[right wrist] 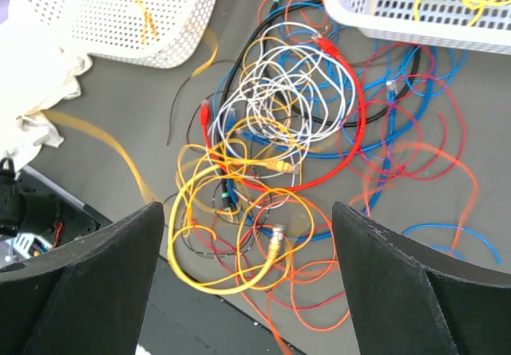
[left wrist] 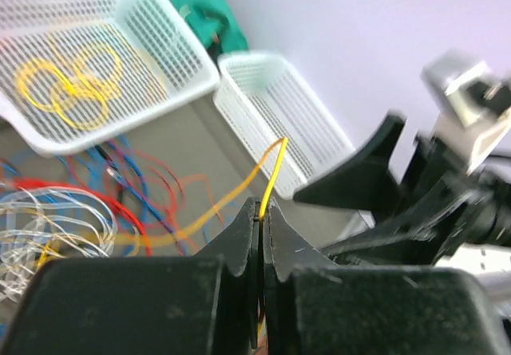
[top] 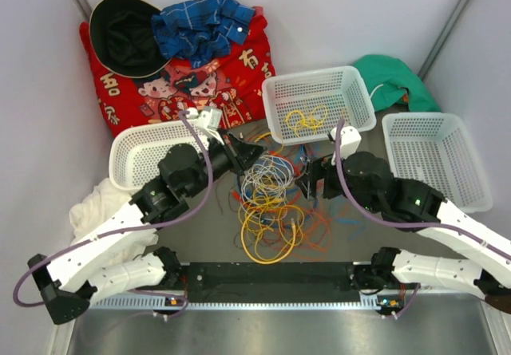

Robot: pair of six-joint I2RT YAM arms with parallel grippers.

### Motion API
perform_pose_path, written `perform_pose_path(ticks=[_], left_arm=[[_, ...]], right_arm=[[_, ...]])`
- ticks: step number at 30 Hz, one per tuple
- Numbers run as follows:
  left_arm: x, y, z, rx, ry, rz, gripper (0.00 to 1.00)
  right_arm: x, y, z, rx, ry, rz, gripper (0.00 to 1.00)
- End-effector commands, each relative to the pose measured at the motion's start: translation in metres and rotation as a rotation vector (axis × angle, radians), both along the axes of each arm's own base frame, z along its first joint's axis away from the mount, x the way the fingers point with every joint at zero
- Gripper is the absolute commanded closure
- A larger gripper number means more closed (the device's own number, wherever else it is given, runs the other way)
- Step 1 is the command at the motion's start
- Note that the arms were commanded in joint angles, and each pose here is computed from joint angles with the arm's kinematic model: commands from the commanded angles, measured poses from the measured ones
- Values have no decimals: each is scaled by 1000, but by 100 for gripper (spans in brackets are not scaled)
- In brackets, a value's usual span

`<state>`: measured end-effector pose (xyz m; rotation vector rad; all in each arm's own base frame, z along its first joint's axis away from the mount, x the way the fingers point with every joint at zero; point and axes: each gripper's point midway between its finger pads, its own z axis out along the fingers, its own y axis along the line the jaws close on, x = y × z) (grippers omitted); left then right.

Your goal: Untangle the cables

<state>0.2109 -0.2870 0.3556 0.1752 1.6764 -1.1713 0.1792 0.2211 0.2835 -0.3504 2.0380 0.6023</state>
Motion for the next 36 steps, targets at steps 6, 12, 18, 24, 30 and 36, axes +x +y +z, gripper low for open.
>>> perform_pose_path(ticks=[6, 12, 18, 24, 30, 36], left_arm=[[25, 29, 81, 80, -167, 180, 100], [42, 37, 117, 102, -223, 276, 100], [62, 53, 175, 89, -324, 429, 100], [60, 44, 237, -5, -420, 402, 100], [72, 28, 260, -36, -470, 405, 100], [112, -5, 258, -84, -551, 435, 100]], right_arm=[[0, -1, 9, 75, -53, -4, 18], [2, 3, 8, 86, -66, -3, 20], [0, -18, 35, 127, -135, -37, 20], [0, 1, 15, 110, -119, 29, 19], [4, 5, 13, 129, -124, 11, 19], [3, -19, 28, 139, -163, -47, 20]])
